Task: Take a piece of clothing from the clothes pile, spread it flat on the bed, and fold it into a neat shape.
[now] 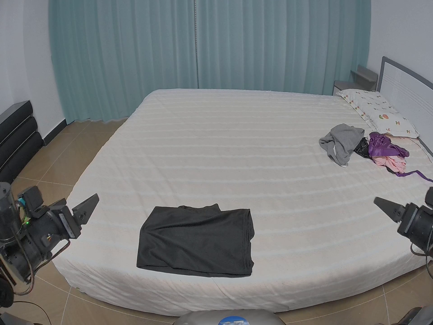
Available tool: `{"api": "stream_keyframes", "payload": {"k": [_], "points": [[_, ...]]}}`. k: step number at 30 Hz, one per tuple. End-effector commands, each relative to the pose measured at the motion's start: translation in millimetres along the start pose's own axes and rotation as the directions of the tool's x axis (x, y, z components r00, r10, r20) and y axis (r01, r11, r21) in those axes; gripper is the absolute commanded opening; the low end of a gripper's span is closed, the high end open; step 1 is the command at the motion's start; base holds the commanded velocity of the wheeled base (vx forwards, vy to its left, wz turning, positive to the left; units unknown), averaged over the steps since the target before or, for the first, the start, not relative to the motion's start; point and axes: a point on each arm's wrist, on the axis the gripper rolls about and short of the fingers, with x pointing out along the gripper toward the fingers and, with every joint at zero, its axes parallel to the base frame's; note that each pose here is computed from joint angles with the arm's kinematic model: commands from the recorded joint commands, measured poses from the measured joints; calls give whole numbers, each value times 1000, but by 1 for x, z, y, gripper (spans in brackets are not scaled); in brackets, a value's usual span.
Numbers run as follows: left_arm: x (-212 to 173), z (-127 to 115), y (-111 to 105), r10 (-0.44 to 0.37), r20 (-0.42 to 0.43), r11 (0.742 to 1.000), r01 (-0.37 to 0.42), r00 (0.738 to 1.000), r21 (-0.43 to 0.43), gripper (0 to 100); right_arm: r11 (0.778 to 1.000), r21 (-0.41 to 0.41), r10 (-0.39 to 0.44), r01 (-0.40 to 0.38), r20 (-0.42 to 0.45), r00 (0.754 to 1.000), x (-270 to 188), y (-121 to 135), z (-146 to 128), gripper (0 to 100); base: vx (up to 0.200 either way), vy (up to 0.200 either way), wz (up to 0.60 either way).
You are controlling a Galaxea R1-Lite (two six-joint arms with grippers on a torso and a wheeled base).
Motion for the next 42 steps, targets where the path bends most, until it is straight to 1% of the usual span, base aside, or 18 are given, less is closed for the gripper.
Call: {"api": "stream_keyframes", "payload": {"k": [1,5,9,11,12,13,14,15,18,21,24,29,30,34,35,36,39,42], "points": [[-96,-5,14,-23,87,993,13,996,121,100,976,-214,4,32,166,986,-94,-20,-25,100,0,0,0],[-118,-11,23,40,117,991,-54,992,123,100,958,-267,-50,102,192,980,-109,-26,-36,100,0,0,0],[-149,-17,35,147,239,975,-181,960,128,100,916,-334,-127,223,287,950,-125,-29,-47,100,0,0,0],[-155,-20,36,187,263,964,-228,946,137,100,900,-358,-133,248,316,939,-129,-29,-49,100,0,0,0],[-161,-25,38,236,284,945,-287,929,153,100,882,-386,-135,272,346,928,-133,-29,-51,100,0,0,0],[-161,-25,38,236,284,945,-287,929,153,100,882,-386,-135,272,346,928,-133,-29,-51,100,0,0,0],[-170,-30,39,287,317,921,-352,904,168,100,860,-414,-136,300,381,915,-138,-29,-56,100,0,0,0],[-172,-31,39,292,328,918,-360,898,168,100,856,-417,-138,304,382,914,-139,-29,-57,100,0,0,0],[-187,-38,39,320,427,887,-426,846,179,100,828,-432,-171,357,412,895,-149,-29,-65,100,0,0,0],[-196,-44,38,331,479,875,-455,813,167,100,821,-423,-208,384,406,890,-150,-29,-70,100,0,0,0],[-201,-48,38,330,511,873,-463,793,154,100,825,-424,-187,374,419,889,-150,-28,-69,100,0,0,0],[-201,-49,38,319,521,880,-452,792,148,100,819,-461,-123,343,443,888,-148,-27,-67,100,0,0,0],[-200,-50,38,308,515,887,-437,800,149,100,818,-477,-82,321,455,887,-144,-28,-68,100,0,0,0],[-194,-56,39,243,486,913,-367,840,176,100,817,-489,-43,307,480,876,-132,-36,-77,100,0,0,0],[-189,-61,40,216,465,922,-336,859,192,100,815,-502,1,290,502,865,-127,-39,-81,100,0,0,0],[-186,-65,41,215,455,921,-334,864,199,100,812,-514,37,275,515,856,-124,-40,-83,100,0,0,0],[-177,-73,43,205,467,921,-331,860,204,100,810,-529,90,252,537,839,-127,-37,-80,100,0,0,0],[-170,-81,46,204,455,920,-329,867,214,100,813,-525,76,251,522,850,-126,-38,-81,100,0,0,0]]}}
